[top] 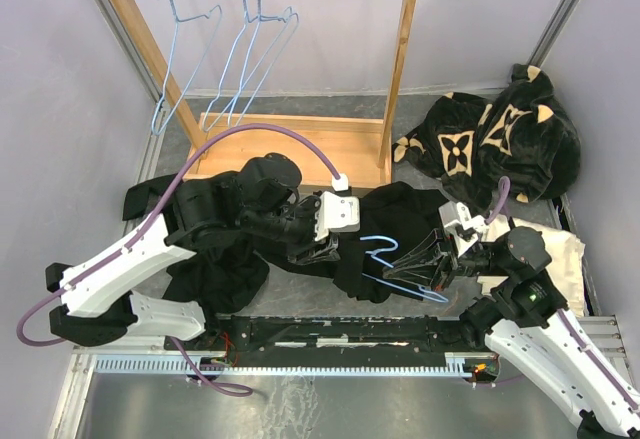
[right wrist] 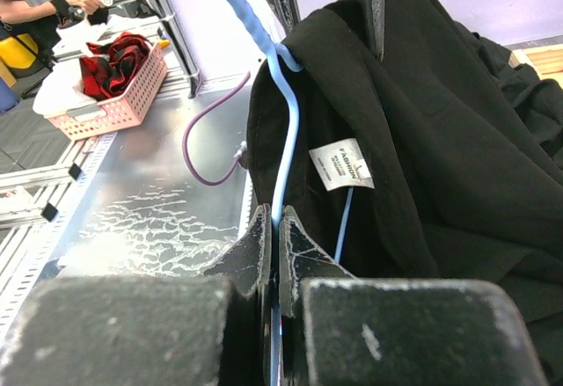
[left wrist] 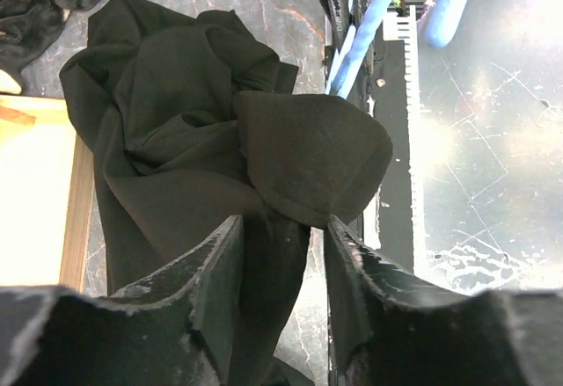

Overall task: Place the shirt on the hanger
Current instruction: Hang the shirt on the hanger.

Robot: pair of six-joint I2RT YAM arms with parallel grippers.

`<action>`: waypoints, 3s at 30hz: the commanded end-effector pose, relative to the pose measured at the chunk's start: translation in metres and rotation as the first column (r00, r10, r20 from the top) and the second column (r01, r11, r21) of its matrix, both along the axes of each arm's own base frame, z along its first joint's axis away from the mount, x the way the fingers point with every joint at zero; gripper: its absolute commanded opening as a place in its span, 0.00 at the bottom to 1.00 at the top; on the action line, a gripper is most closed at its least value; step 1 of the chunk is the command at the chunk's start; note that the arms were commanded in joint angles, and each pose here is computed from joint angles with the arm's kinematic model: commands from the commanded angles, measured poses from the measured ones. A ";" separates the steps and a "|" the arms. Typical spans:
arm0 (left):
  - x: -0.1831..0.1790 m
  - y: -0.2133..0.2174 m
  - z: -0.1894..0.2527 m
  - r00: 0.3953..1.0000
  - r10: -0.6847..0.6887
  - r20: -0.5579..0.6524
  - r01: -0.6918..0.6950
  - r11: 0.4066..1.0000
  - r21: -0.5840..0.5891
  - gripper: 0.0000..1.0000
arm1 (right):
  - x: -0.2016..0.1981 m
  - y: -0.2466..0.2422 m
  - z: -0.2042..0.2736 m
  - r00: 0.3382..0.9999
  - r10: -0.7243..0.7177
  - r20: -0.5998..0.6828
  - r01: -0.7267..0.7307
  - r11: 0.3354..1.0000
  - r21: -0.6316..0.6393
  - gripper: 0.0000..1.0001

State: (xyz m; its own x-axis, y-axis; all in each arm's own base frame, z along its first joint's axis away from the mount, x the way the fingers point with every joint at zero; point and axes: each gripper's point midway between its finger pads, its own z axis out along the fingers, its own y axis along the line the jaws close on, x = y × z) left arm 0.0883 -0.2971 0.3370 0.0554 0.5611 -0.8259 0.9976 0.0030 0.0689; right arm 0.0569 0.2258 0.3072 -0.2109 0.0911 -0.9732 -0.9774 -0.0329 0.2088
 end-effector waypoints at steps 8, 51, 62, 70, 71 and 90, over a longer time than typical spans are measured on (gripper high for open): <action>-0.019 -0.011 0.013 0.992 -0.125 -0.016 0.123 0.989 -0.079 0.26 | -0.008 -0.006 0.039 0.991 -0.008 0.135 -0.003 0.996 0.084 0.00; 0.025 0.034 -0.031 0.944 0.329 -0.007 -0.327 0.938 -0.115 0.03 | 0.096 -0.054 -0.025 0.752 -0.658 -0.038 0.632 0.736 -0.242 0.71; 0.041 0.043 -0.039 0.901 0.434 0.007 -0.430 0.894 -0.126 0.03 | 0.129 -0.109 -0.055 0.295 -0.925 -0.239 0.816 0.374 -0.442 0.81; 0.041 0.049 -0.039 0.890 0.456 0.004 -0.451 0.883 -0.132 0.03 | 0.127 -0.089 -0.068 0.339 -0.903 -0.263 0.726 0.429 -0.538 0.99; 0.041 0.050 -0.039 0.890 0.456 0.002 -0.452 0.882 -0.134 0.03 | 0.127 -0.086 -0.067 0.360 -0.899 -0.251 0.719 0.439 -0.539 0.99; -0.011 0.048 -0.029 0.982 0.181 -0.055 -0.188 0.963 -0.193 0.03 | 0.110 -0.079 -0.100 0.479 -0.859 -0.177 0.553 0.453 -0.699 0.85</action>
